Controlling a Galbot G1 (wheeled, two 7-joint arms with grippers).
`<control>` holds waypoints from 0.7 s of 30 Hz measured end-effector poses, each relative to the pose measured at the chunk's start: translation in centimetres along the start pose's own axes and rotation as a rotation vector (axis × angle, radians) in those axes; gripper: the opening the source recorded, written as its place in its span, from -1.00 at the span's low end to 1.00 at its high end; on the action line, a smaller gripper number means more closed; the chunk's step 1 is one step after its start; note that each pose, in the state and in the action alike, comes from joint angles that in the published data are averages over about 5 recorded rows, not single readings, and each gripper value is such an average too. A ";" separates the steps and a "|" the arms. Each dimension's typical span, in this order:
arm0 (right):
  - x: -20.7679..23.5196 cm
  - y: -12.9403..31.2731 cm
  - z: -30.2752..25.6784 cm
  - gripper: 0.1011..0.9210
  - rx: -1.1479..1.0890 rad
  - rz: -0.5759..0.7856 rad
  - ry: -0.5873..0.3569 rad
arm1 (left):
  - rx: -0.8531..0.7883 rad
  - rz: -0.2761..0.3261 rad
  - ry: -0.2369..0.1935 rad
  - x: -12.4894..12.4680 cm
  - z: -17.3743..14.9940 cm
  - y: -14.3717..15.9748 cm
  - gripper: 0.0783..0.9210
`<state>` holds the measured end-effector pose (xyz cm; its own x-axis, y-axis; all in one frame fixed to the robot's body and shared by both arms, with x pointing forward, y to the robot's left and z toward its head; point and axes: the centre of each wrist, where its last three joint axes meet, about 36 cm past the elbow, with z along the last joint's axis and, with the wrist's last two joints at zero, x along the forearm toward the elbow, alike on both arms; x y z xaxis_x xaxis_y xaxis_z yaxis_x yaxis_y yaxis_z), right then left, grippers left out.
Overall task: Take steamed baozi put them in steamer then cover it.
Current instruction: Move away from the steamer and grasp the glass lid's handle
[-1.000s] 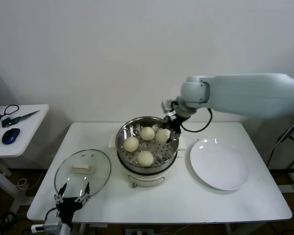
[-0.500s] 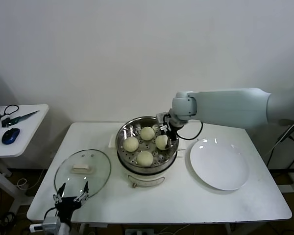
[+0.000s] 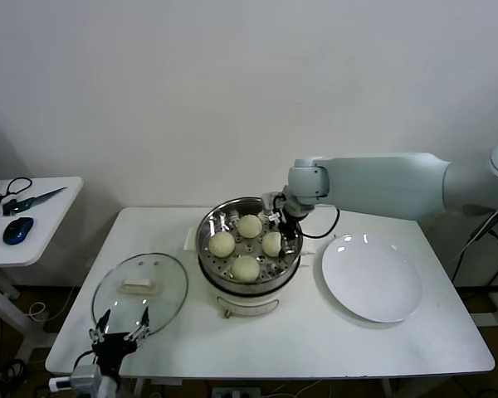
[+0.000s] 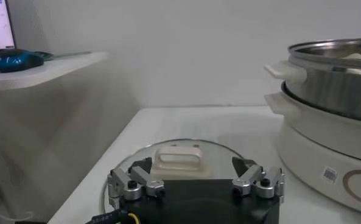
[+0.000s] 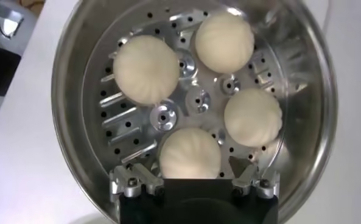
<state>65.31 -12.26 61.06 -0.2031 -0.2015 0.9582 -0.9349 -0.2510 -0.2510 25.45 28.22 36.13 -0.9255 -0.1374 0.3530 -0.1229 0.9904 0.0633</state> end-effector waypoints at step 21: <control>6.2 4.7 15.3 0.76 -0.582 0.540 -0.510 | -0.086 -0.047 -0.086 -1.7 -2.0 1.4 0.77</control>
<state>64.09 -29.18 63.72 -0.6284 -0.5769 0.5218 -0.7777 0.4816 -0.4041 27.58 29.84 37.46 -0.9471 -0.1779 0.2672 -0.1388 0.9775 0.1587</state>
